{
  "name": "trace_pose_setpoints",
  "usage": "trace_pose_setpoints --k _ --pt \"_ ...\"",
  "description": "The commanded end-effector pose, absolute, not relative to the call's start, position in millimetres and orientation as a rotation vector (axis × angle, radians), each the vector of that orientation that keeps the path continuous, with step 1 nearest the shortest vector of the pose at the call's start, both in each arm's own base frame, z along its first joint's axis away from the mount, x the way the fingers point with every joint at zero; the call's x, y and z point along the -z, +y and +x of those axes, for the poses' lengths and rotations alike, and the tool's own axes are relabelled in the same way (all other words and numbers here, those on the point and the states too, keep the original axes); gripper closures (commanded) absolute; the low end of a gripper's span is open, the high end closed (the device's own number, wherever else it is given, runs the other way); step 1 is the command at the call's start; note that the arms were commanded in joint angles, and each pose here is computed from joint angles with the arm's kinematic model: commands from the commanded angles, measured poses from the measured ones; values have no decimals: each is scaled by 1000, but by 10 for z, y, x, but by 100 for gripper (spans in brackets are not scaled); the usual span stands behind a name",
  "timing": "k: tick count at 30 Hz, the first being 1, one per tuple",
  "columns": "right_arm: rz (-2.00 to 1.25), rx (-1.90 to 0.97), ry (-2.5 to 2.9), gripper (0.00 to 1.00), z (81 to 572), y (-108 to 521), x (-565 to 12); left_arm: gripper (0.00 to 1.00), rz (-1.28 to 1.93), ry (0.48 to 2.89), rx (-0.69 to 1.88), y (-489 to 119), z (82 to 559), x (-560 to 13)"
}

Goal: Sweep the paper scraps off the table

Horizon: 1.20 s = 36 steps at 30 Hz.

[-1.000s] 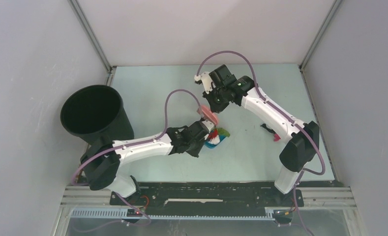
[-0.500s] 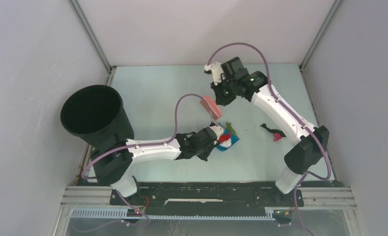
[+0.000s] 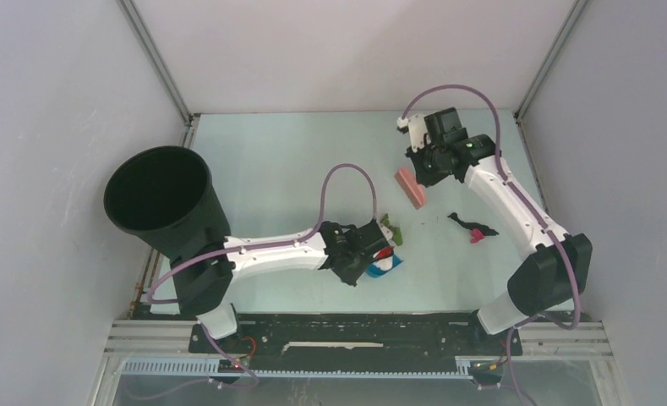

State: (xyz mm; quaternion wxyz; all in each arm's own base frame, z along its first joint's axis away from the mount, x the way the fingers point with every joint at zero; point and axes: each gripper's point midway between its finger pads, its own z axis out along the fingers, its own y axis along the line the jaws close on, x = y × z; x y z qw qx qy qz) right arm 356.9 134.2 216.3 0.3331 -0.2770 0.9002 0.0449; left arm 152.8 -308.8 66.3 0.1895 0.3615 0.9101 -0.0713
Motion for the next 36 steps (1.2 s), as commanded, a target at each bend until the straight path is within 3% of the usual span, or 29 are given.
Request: trace_pose_setpoints --k 1,9,14,20,28,32,36 --pt "-767 -66 2382 100 3605 1339 -1887 100 1075 2711 125 -2816 1252 -717" --pt "-895 -177 2495 100 3286 1688 -1470 100 1081 2689 86 -2992 1402 -571" --pt "-967 -367 2469 100 2851 1982 -1658 100 1020 2624 28 -3091 1621 -555" --pt "-871 -506 2485 100 2713 1867 -1971 100 945 2566 0 -3079 1767 -550" --pt "-702 -555 2463 100 2914 1586 -2291 100 905 2391 138 -3174 1844 -596" --pt "-693 -459 2412 100 3028 1501 -2508 100 828 2272 317 -3355 1884 -597" --pt "-620 -348 2364 100 3202 1267 -2705 100 822 2275 329 -3460 1915 -606"
